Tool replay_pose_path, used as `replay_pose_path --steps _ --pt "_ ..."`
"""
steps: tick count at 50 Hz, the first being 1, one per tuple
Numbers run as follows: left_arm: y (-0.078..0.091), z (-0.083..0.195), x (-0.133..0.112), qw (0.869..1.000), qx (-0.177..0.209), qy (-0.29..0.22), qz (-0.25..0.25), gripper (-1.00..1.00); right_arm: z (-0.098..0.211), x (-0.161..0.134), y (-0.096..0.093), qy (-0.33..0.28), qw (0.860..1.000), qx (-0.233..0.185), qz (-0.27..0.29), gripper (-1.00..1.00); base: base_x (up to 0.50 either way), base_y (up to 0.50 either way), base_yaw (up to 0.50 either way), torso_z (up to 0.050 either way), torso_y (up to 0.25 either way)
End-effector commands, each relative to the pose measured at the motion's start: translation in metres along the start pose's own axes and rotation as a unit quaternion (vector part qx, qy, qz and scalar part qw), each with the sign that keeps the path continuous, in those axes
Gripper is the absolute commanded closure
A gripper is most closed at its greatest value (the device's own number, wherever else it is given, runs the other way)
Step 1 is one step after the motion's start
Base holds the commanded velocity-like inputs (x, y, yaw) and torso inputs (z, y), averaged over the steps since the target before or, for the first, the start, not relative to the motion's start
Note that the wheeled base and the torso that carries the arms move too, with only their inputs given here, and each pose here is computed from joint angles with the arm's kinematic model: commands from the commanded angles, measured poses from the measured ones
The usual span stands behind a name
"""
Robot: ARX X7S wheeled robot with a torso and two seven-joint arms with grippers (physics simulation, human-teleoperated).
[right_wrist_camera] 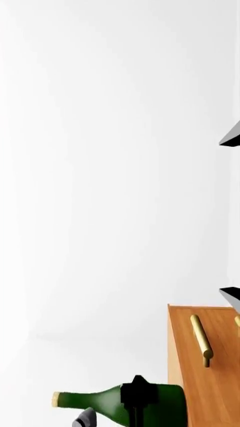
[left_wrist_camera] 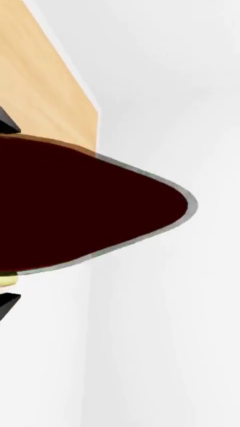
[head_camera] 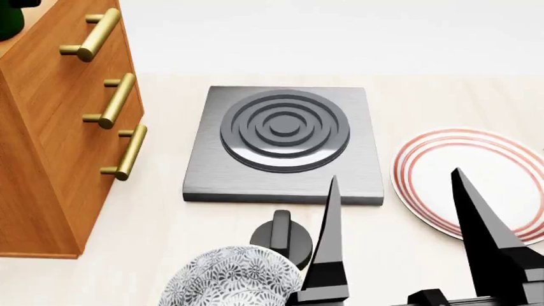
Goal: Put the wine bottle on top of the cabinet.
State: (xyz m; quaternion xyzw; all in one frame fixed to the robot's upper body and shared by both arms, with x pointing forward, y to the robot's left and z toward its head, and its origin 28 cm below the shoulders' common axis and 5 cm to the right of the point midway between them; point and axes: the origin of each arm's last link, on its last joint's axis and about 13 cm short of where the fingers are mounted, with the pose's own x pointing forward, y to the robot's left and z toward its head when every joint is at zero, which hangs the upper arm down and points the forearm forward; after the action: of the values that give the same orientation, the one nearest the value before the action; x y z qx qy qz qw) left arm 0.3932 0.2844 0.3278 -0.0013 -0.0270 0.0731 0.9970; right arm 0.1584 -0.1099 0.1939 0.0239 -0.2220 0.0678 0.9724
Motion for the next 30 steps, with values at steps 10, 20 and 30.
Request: replay_pose_path --steps 10,20,30 --pt "0.0005 -0.0043 -0.0022 0.999 -0.033 -0.001 -0.018 -1.0 0.0014 -0.0005 0.0 -0.001 1.0 0.0 0.0 -1.0 0.0 0.0 0.0 0.0 0.0" --pt "0.0029 -0.003 -0.0024 1.0 -0.021 -0.012 0.0 -1.0 0.0007 -0.0003 0.0001 0.0 1.0 0.0 0.001 -1.0 0.0 0.0 0.0 0.0 0.0" --pt "0.0074 -0.0054 -0.0065 1.0 -0.012 -0.022 0.01 -1.0 0.0004 -0.0002 0.0007 0.0 1.0 0.0 0.002 -1.0 0.0 0.0 0.0 0.0 0.0"
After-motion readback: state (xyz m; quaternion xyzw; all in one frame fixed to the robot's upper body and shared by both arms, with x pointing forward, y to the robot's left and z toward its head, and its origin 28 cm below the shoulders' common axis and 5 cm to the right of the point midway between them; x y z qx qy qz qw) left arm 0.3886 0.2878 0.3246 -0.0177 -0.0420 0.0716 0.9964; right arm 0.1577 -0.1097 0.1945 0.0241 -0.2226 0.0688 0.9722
